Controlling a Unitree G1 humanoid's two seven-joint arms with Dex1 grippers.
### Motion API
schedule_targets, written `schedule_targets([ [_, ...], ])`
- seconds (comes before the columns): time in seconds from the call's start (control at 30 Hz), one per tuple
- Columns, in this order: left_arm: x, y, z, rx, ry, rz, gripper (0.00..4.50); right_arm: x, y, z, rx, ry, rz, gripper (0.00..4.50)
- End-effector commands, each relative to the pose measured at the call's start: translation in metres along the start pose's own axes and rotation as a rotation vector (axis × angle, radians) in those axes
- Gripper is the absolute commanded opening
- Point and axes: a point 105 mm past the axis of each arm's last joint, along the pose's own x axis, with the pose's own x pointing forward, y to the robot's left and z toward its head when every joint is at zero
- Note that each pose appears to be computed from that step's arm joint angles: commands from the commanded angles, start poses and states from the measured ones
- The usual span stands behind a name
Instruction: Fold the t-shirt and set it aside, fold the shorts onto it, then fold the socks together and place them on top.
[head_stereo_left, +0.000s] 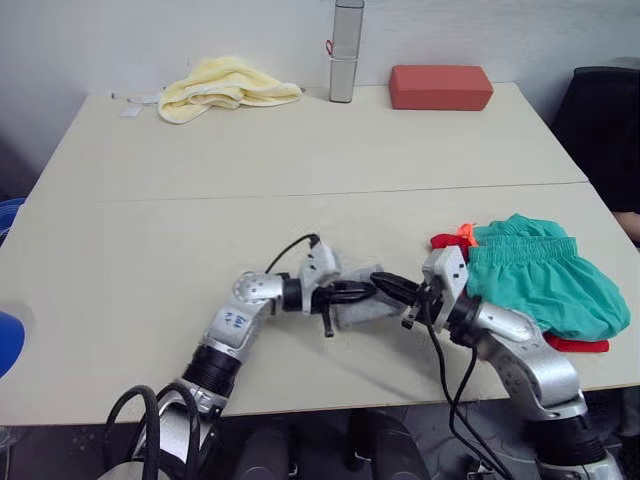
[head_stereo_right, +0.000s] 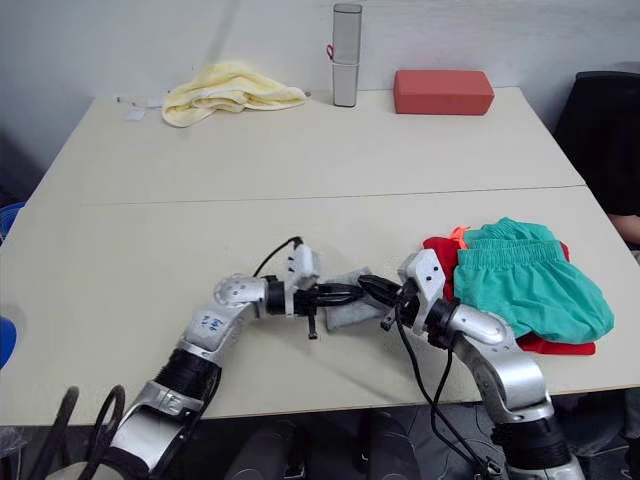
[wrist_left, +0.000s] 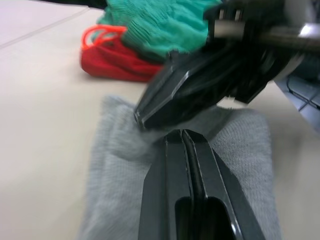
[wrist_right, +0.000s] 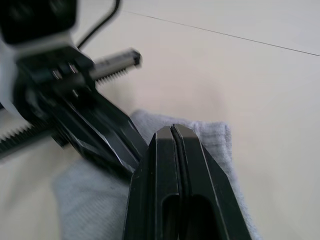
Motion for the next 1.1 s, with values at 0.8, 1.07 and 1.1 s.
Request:
schedule_targets([
  [0.8,-0.035,0.002,0.019,0.109,-0.111,0.042,0.03,-0.043,-0.017,0.015,0.153,-0.081,0.027,0.0],
  [1.07,-0.036,0.003,-0.001,0.194,0.051,0.008,0.0,-0.046,-0.031,0.011,0.401,0.226,0.12,2.71],
  [1.1,-0.036,0.003,-0.002,0.194,0.055,0.007,0.0,-0.046,-0.033,0.009,0.449,0.273,0.122,3.02],
])
